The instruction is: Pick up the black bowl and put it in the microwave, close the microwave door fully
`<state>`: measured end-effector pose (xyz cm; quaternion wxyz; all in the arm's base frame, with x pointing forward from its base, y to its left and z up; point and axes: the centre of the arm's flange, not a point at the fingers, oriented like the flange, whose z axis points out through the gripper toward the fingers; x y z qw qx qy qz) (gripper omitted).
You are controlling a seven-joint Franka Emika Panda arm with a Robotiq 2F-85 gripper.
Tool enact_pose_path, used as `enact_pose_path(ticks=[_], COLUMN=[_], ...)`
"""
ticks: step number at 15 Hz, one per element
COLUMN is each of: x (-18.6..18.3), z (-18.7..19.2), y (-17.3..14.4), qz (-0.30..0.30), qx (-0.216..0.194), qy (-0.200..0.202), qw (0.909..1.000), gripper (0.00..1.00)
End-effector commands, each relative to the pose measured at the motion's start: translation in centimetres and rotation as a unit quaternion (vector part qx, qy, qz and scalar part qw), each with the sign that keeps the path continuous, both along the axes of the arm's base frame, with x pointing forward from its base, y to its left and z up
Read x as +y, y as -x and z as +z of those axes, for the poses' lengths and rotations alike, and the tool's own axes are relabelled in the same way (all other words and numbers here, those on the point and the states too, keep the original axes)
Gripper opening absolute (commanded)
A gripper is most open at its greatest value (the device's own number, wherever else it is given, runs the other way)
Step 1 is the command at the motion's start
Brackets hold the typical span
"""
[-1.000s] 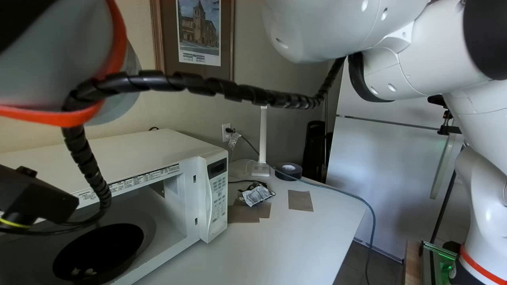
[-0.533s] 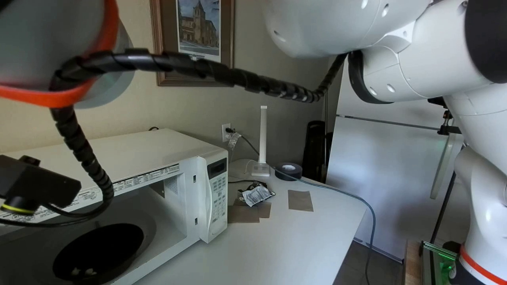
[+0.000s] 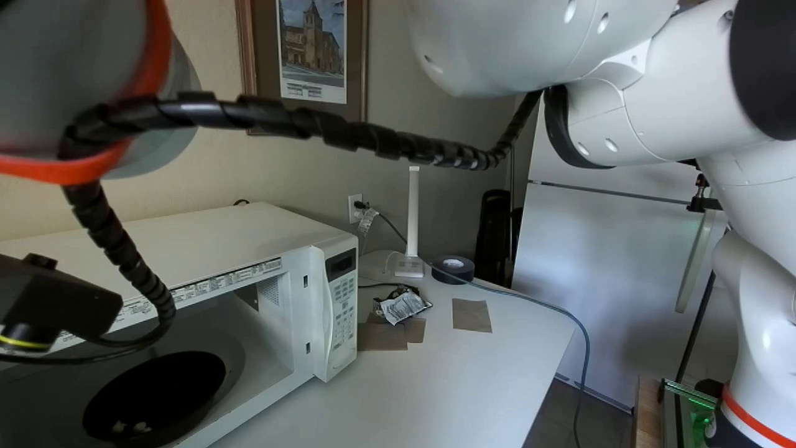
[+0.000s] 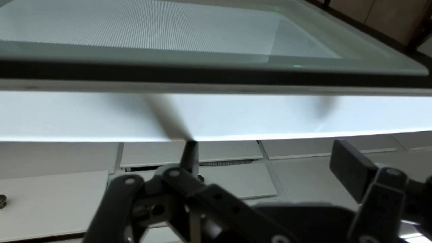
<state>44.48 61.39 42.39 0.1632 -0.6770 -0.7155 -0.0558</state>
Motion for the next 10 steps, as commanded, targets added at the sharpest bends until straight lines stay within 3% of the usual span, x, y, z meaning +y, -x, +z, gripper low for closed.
enact_pose_path(ticks=[1, 6, 10], x=[0.68, 0.2, 0.12], z=[-0.29, -0.54, -0.7], y=[-0.59, -0.88, -0.79], qz=[-0.004, -0.03, -0.087], qx=[-0.013, -0.031, -0.029], qy=[0.039, 0.071, 0.088], qw=[0.9991, 0.9966, 0.9919], gripper=[1.0, 1.0, 1.0])
